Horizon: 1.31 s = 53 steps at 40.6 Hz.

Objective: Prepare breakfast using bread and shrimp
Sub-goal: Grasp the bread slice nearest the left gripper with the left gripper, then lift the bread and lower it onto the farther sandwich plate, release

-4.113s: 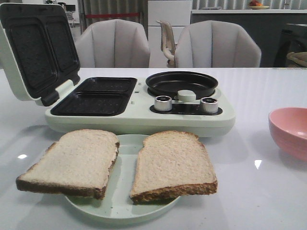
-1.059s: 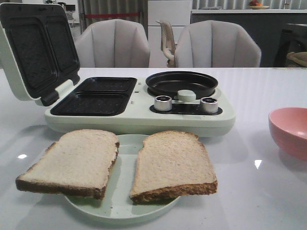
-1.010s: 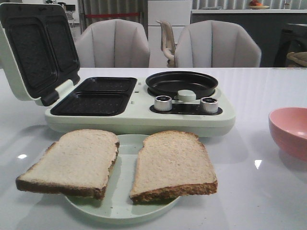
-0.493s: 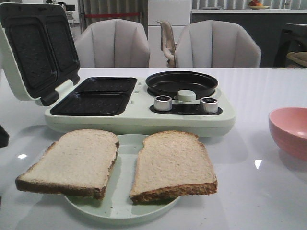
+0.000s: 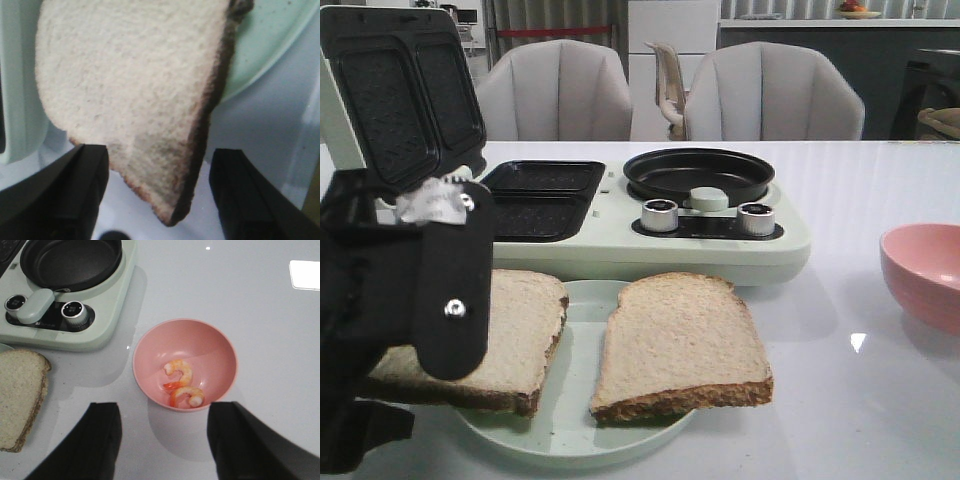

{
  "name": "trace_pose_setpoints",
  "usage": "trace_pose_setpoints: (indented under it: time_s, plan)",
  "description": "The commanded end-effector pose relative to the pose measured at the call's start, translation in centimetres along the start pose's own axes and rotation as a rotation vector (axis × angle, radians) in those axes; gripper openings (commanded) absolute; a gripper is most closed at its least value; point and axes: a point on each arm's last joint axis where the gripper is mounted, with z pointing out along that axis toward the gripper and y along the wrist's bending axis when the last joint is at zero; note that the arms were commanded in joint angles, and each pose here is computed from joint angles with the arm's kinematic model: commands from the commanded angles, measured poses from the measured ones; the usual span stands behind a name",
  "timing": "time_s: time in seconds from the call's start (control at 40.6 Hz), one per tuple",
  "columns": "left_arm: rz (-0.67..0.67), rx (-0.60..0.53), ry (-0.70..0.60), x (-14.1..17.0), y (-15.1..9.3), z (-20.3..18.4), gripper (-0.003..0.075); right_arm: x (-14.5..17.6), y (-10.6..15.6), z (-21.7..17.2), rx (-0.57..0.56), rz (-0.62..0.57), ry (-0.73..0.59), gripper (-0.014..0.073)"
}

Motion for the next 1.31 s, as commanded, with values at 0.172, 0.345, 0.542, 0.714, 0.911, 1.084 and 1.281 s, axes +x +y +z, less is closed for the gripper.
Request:
trace_pose_setpoints:
  time_s: [0.172, 0.345, 0.542, 0.714, 0.911, 1.084, 1.281]
  plan:
    - [0.046, -0.079, 0.069, -0.1, 0.7, 0.6, 0.0378, -1.4, 0.1, -0.4, -0.002, 0.002, -0.085, 0.0496]
    - [0.046, -0.078, 0.068, -0.1, 0.7, 0.6, 0.0223, -1.4, 0.1, -0.4, -0.002, 0.002, -0.085, 0.0496]
    - [0.017, -0.069, 0.071, -0.1, 0.6, 0.4, 0.0097, -1.4, 0.1, -0.4, -0.002, 0.002, -0.085, 0.0496]
    - [0.009, -0.174, 0.057, -0.2, 1.7, -1.9, 0.0101, -1.4, 0.1, -0.4, -0.002, 0.002, -0.085, 0.0496]
    - [0.075, -0.521, 0.05, 0.5, 5.5, -6.0, 0.0101, -1.4, 0.1, -0.4, -0.002, 0.002, -0.085, 0.0496]
    - [0.169, -0.687, -0.067, -0.2, 7.5, -8.0, 0.0101, -1.4, 0.1, -0.4, -0.002, 0.002, -0.085, 0.0496]
    - [0.074, -0.657, -0.065, -0.7, 11.4, -6.7, 0.0101, -1.4, 0.1, -0.4, -0.002, 0.002, -0.085, 0.0496]
